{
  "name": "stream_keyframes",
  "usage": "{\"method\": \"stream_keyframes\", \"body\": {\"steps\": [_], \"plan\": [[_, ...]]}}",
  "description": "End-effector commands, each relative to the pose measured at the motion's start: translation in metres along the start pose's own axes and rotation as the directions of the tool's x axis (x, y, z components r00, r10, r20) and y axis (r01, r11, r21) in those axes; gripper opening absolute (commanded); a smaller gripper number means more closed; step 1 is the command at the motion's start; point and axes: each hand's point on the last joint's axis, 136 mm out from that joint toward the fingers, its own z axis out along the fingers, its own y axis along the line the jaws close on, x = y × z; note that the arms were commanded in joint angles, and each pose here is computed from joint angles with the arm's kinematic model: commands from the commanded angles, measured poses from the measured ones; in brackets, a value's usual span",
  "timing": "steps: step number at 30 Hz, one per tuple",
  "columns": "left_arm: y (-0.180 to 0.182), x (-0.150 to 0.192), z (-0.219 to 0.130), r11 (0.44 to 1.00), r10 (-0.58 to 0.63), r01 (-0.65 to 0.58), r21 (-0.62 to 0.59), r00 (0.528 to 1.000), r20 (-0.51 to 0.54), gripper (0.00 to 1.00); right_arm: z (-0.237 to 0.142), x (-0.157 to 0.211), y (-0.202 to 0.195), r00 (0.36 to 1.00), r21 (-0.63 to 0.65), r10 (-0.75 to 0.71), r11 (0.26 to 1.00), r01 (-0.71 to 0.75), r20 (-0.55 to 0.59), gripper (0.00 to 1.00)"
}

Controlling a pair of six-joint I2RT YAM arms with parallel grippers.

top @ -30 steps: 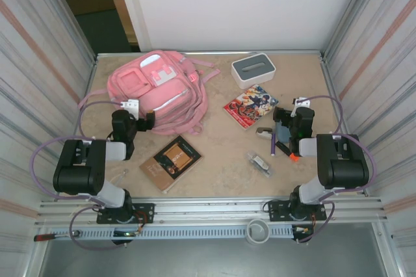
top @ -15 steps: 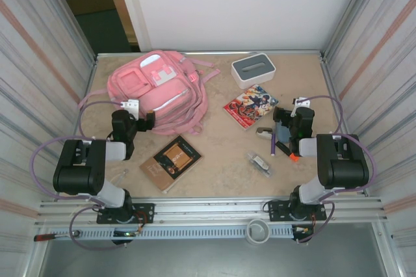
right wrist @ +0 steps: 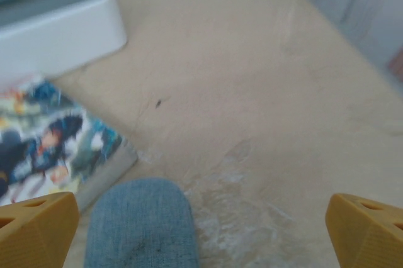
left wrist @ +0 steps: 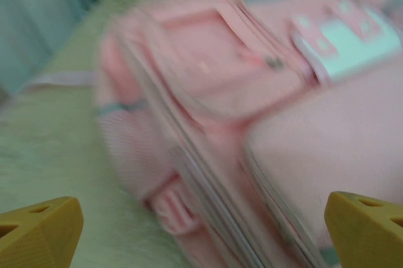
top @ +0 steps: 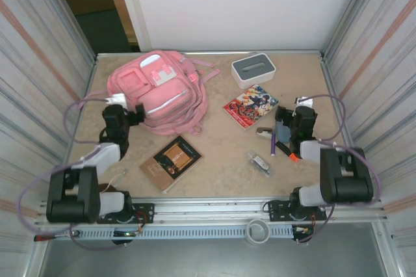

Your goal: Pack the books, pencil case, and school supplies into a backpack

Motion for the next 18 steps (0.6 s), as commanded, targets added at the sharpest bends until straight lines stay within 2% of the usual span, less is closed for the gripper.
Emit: {"method": "stream_keyframes", "body": {"steps": [1,3,5,8,11,15,18], "plan": [[0.036,0.008,-0.018,0.945,-0.304,0.29,-0.149,0.949,-0.083,0.99,-0.035,-0.043,-0.032,0.97,0.131,0.222,0.964,-0.233,0.098,0.99],[0.025,0.021,-0.017,0.913,-0.407,0.396,-0.099,0.898,-0.165,0.99,-0.049,-0.058,-0.022,0.951,0.055,0.302,0.951,-0.305,0.067,0.99],[0.008,0.034,-0.011,0.876,-0.475,0.477,-0.067,0.834,-0.28,0.99,-0.057,-0.065,0.012,0.946,-0.062,0.323,0.944,-0.323,-0.019,0.99],[-0.022,0.051,0.001,0.849,-0.475,0.528,-0.018,0.748,-0.464,0.99,-0.061,-0.061,0.067,0.963,-0.176,0.229,0.952,-0.253,-0.145,0.99],[-0.035,0.074,0.012,0.84,-0.455,0.542,-0.026,0.677,-0.578,0.95,-0.063,-0.052,0.126,0.968,-0.289,0.09,0.944,-0.157,-0.233,0.99],[-0.047,0.087,0.017,0.837,-0.431,0.547,-0.006,0.654,-0.622,0.85,-0.066,-0.032,0.199,0.934,-0.431,-0.058,0.896,-0.107,-0.353,1.0],[-0.059,0.094,0.018,0.847,-0.402,0.532,0.01,0.651,-0.644,0.78,-0.069,-0.007,0.26,0.879,-0.548,-0.112,0.815,-0.185,-0.463,0.93]]}}
